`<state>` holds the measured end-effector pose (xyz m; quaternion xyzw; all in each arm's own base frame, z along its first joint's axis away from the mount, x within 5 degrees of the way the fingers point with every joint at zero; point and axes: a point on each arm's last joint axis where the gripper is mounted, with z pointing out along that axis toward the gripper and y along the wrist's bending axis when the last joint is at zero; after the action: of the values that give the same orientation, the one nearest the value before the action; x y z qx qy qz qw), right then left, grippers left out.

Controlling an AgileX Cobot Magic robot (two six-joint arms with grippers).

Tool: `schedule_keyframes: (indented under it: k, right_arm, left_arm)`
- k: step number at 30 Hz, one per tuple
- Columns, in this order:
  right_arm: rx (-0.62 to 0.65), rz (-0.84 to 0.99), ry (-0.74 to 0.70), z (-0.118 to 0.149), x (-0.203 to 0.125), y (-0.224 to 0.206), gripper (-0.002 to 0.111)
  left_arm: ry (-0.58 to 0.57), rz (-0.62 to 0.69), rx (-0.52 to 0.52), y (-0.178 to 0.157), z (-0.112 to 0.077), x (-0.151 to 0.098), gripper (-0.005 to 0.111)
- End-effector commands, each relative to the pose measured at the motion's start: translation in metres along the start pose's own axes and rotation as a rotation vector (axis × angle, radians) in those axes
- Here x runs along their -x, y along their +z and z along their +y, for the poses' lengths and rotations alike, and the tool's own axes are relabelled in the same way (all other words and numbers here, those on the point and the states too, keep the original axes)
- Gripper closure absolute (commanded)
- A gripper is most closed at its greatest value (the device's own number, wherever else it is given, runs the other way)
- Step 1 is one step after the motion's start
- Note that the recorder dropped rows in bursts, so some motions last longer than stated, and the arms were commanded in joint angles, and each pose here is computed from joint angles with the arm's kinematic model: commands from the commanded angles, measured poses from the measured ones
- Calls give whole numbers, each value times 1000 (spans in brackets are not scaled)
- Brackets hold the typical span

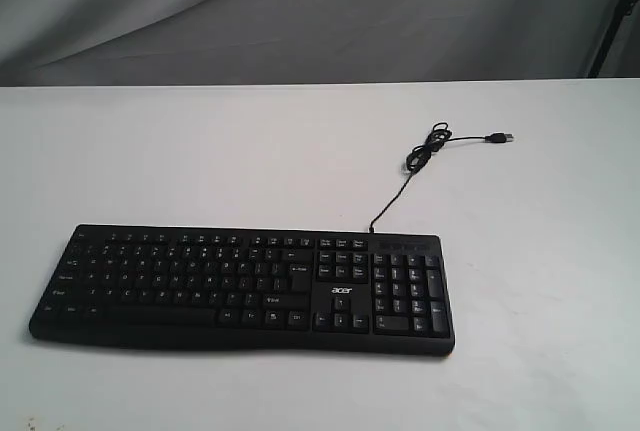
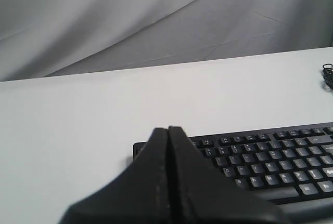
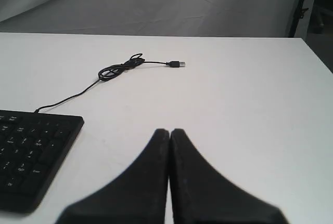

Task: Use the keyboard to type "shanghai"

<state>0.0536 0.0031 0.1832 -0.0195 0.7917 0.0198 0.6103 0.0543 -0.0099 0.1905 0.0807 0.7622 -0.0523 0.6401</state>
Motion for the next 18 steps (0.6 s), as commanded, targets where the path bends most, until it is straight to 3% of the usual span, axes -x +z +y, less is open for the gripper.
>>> schedule_keyframes:
  k: [1,5,7,13,18]
  right_arm:
    - [-1,-2,-9,0,-1,0,108]
    - [-2,-4,-18,0,-1,0,108]
    - [-30,-92,-156,-2,7,0,108]
    - [3,-919,-184,7,71,-36,108]
    - [28,-1387,-171,11,88,-74,108]
  left_arm:
    - [-1,-4,-4,0,0,-1,107]
    - [-1,-4,-4,0,0,-1,107]
    - [-1,-4,-4,0,0,-1,107]
    - [-1,-4,-4,0,0,-1,107]
    - [-1,-4,-4,0,0,-1,107]
